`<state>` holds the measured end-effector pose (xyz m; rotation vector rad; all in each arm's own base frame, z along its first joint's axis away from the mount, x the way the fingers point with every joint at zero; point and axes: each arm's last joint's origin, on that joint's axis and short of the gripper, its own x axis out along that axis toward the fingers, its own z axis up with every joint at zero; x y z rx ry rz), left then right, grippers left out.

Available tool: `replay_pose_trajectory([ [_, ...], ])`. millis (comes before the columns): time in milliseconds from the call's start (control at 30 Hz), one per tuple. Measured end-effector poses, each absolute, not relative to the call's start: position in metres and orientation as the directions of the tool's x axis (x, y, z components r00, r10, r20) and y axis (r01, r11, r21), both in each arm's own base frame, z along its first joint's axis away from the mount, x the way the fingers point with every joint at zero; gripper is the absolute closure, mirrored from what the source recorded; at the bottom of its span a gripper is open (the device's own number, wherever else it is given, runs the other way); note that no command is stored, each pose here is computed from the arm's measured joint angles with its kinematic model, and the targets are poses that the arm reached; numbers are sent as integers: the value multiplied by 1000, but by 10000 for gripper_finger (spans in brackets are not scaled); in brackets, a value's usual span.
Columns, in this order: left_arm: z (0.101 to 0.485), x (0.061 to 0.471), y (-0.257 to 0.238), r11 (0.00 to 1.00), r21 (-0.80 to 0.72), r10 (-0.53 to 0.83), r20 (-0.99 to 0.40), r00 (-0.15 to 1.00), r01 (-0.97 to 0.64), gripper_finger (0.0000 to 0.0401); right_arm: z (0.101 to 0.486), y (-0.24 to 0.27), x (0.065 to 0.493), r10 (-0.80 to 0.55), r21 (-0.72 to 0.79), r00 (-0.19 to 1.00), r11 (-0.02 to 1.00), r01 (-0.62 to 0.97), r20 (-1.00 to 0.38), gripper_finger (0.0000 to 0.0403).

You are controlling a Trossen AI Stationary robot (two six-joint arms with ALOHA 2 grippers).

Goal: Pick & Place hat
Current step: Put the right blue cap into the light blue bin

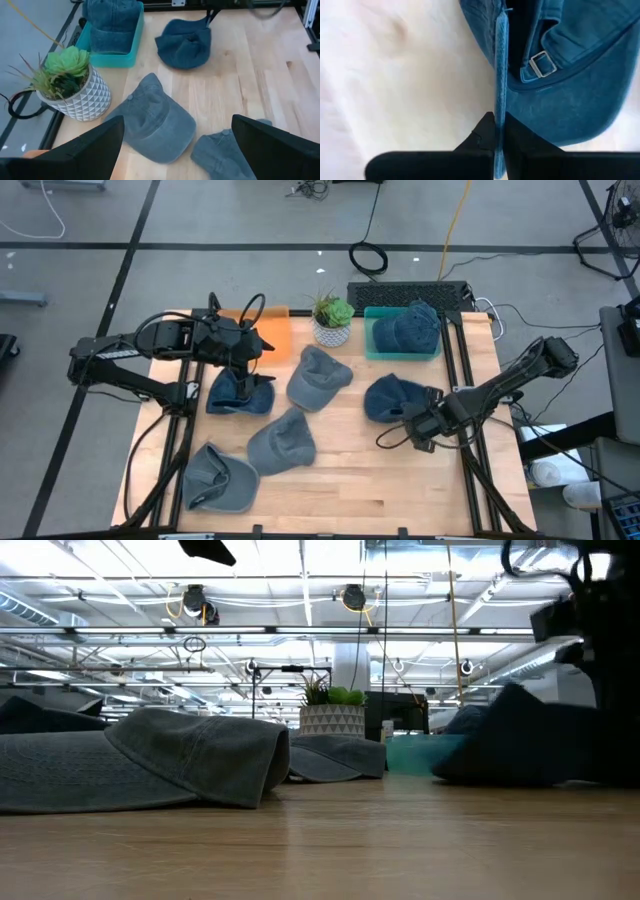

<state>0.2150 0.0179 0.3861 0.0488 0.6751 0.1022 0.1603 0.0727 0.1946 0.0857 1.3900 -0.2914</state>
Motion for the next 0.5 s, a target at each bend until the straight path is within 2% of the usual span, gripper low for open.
replay_pose_trajectory([
  [200,385,214,18,991,130,117,-631,767,-45,22,214,65,158,-147,-72,257,958,278,-955,402],
  [500,383,212,20,976,211,175,-651,738,-46,22,233,51,167,-275,-74,493,919,388,-825,402],
])
